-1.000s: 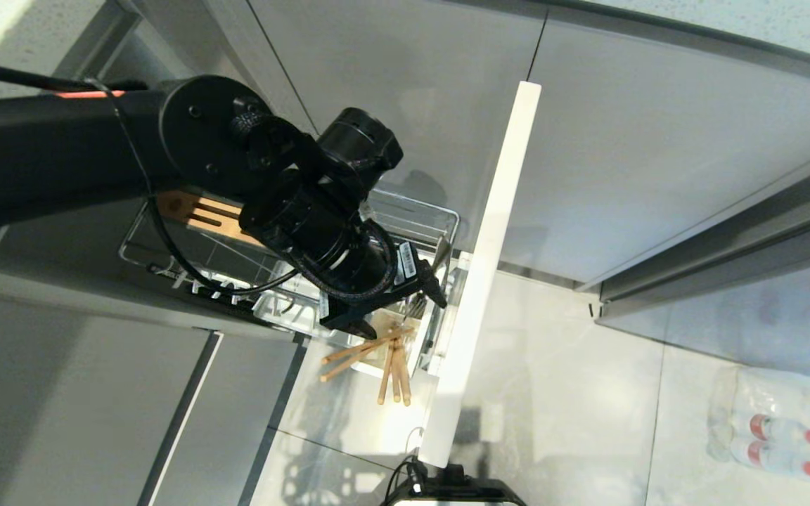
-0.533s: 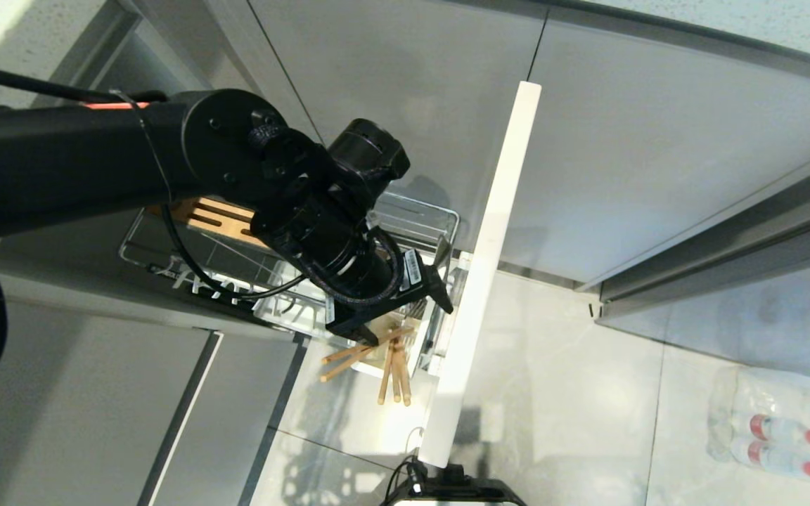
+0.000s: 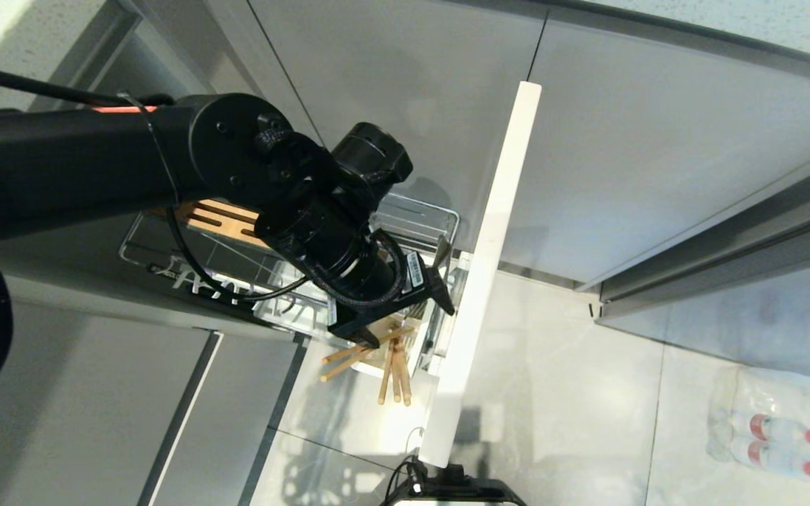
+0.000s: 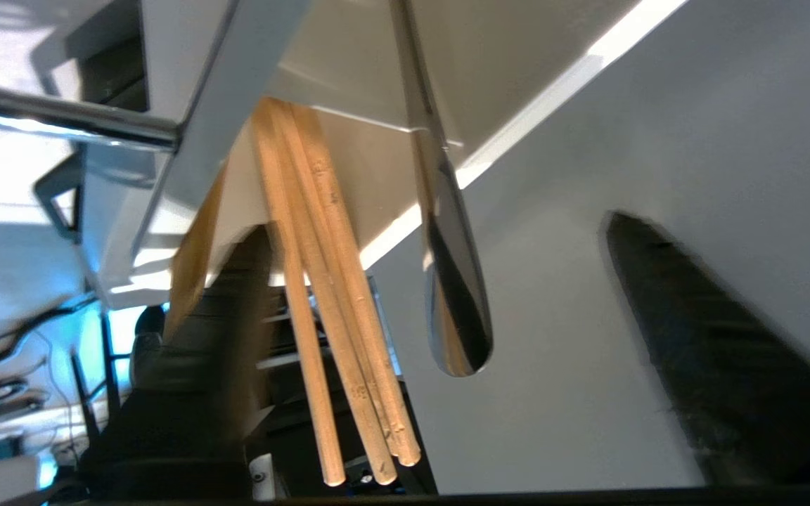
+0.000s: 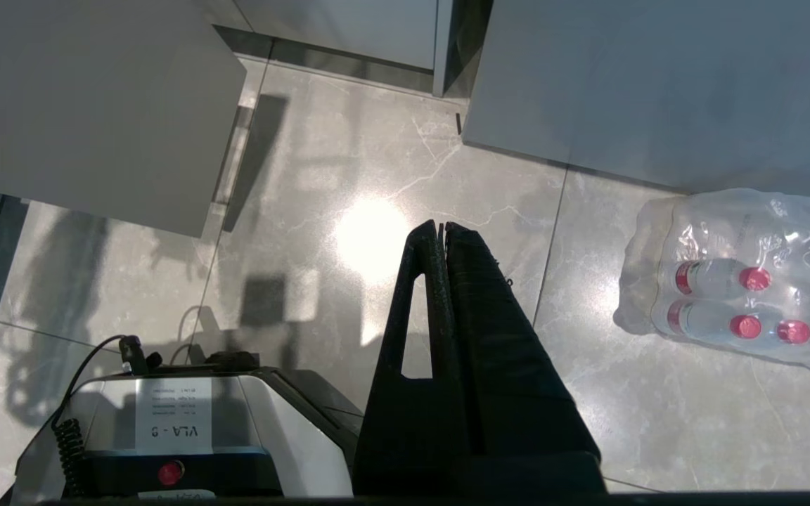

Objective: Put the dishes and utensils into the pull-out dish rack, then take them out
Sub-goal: Take the spoon out of the cupboard

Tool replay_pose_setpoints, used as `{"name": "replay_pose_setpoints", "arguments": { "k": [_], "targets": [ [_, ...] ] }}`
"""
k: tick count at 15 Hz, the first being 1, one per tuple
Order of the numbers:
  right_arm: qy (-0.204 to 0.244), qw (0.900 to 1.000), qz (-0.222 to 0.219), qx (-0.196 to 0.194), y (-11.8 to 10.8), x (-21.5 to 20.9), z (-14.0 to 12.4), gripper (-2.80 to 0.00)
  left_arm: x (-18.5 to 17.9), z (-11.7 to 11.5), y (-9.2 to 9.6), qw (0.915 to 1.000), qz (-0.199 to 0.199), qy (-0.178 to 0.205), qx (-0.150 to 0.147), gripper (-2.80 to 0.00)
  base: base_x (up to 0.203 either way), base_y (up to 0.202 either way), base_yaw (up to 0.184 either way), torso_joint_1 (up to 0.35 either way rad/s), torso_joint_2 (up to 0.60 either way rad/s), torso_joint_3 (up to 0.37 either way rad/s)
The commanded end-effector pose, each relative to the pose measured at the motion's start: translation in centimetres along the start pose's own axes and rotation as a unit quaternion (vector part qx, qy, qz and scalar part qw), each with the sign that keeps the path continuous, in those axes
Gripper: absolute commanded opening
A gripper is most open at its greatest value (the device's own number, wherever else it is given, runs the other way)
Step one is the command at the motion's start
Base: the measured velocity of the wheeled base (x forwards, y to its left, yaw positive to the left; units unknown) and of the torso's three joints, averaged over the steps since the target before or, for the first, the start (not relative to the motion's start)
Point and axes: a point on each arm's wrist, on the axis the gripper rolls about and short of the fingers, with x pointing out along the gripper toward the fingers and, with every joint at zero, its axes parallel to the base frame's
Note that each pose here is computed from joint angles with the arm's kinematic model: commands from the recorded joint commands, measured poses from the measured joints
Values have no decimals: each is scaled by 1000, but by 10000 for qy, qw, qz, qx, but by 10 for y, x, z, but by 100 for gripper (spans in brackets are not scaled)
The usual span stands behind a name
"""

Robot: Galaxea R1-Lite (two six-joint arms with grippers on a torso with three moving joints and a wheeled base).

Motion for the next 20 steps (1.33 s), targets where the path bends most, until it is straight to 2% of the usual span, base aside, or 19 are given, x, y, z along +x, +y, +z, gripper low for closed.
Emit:
{"name": "replay_pose_setpoints", "arguments": {
  "k": [1, 14, 20],
  "targets": [
    [6, 10000, 2, 3, 0, 0, 0, -280, 1, 0, 0, 10000, 16, 30, -32, -280, 0, 0, 0, 0, 0, 0],
    [6, 10000, 2, 3, 0, 0, 0, -280, -2, -1, 0, 10000, -40, 40, -22, -280, 0, 0, 0, 0, 0, 0],
    [6, 10000, -4, 3, 0, 0, 0, -280, -31, -3, 1, 9994, -256, -212, -14, -280, 0, 0, 0, 0, 0, 0]
  ]
}}
